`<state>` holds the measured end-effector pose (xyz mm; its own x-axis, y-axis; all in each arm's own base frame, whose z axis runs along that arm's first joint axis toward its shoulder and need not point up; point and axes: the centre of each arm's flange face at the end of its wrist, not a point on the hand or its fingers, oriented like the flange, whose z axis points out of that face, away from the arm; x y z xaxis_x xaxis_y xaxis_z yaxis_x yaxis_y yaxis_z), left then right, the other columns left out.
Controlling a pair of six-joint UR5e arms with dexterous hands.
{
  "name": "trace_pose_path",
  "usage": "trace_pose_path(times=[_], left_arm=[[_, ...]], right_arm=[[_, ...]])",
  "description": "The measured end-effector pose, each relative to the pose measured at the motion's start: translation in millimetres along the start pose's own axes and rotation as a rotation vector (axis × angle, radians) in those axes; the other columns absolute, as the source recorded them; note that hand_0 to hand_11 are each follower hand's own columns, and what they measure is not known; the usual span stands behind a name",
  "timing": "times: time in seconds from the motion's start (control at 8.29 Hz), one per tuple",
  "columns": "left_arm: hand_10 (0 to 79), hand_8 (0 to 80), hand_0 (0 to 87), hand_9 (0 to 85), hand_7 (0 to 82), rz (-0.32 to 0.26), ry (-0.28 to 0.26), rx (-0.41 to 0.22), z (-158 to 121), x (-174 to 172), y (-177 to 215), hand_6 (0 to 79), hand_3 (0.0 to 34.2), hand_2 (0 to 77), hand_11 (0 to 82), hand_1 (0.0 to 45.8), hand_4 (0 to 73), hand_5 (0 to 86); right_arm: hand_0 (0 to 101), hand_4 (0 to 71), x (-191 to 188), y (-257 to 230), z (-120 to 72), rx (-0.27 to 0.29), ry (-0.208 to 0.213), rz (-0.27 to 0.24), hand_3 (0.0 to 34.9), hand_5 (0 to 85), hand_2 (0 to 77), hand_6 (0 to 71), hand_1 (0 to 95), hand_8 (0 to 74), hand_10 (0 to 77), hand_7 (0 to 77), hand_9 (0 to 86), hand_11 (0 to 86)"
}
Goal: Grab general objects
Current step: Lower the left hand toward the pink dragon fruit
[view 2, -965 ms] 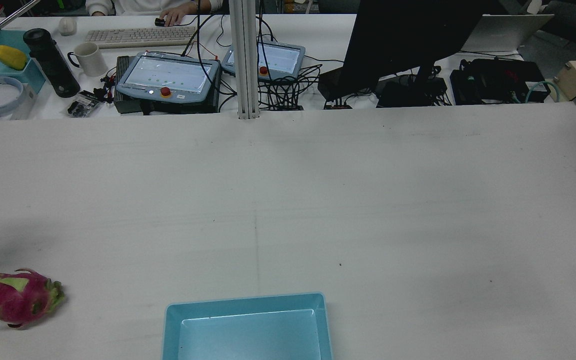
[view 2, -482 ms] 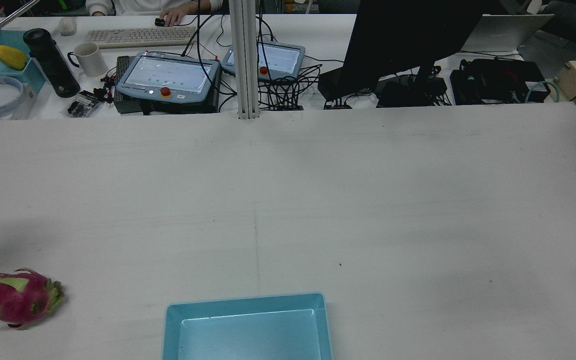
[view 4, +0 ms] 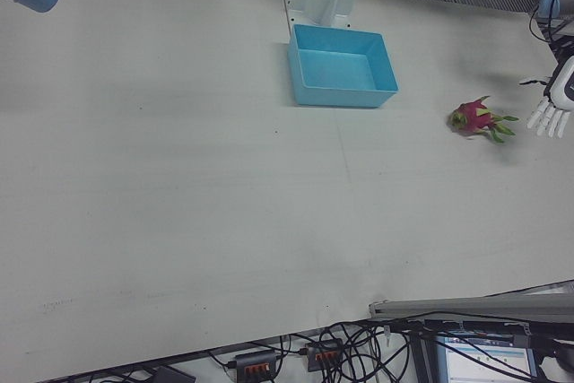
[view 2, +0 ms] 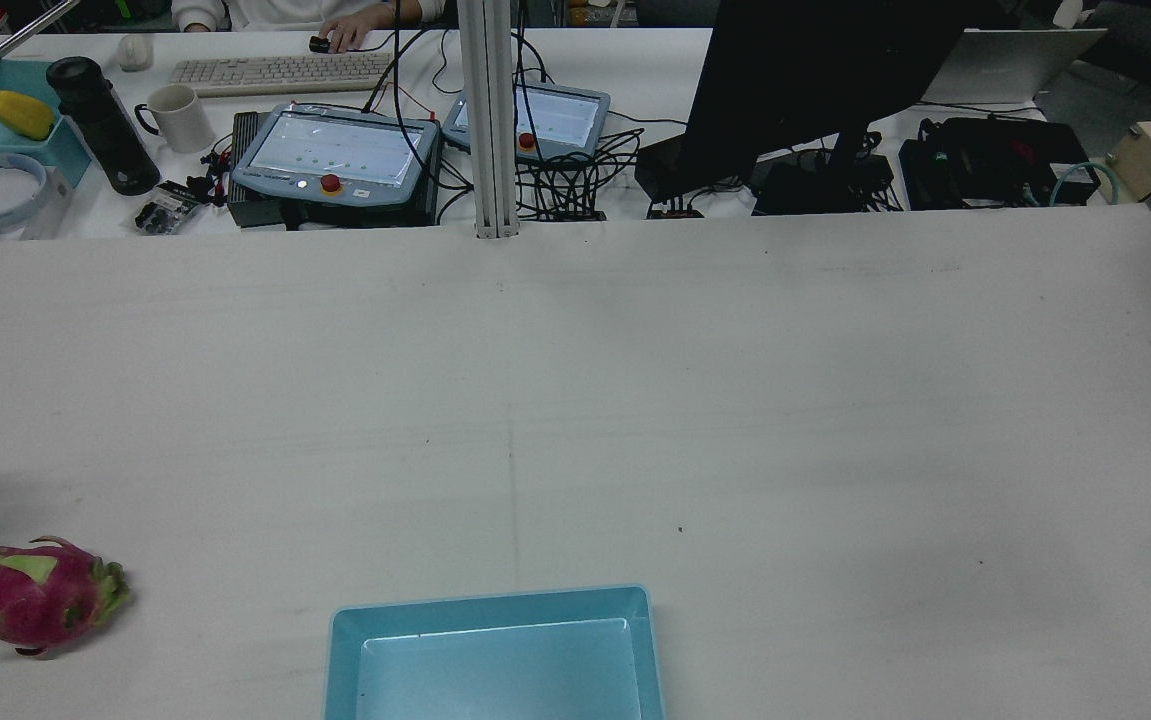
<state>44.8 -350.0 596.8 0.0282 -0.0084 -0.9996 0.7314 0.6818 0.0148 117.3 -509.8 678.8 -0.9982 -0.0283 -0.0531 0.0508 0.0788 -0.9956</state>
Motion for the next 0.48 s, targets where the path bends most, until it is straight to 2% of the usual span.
trace_pose_path(times=[0.12,0.48], left_arm=[[0.5,1.1,54.6,0.5,4.9,0.0,0.004,-0.004,1.2,-7.4,0.2,0.0,6.4,16.9,0.5,0.0,0.5,1.6],[0.5,1.1,54.4,0.5,4.9,-0.011,0.014,-0.004,4.0,-28.0,-0.8,0.0,5.9,16.9,0.5,0.5,0.5,1.6]], right_arm=[[0,0.0,0.0,0.0,0.0,0.0,0.0,0.0,0.0,0.0,74.7,0.0,6.5,0.0,0.0,0.0,0.5,0.5],[0,0.0,0.1,-1.3,-0.3,0.003,0.0,0.0,0.0,0.0,74.7,0.0,6.5,0.0,0.0,0.0,0.5,0.5]])
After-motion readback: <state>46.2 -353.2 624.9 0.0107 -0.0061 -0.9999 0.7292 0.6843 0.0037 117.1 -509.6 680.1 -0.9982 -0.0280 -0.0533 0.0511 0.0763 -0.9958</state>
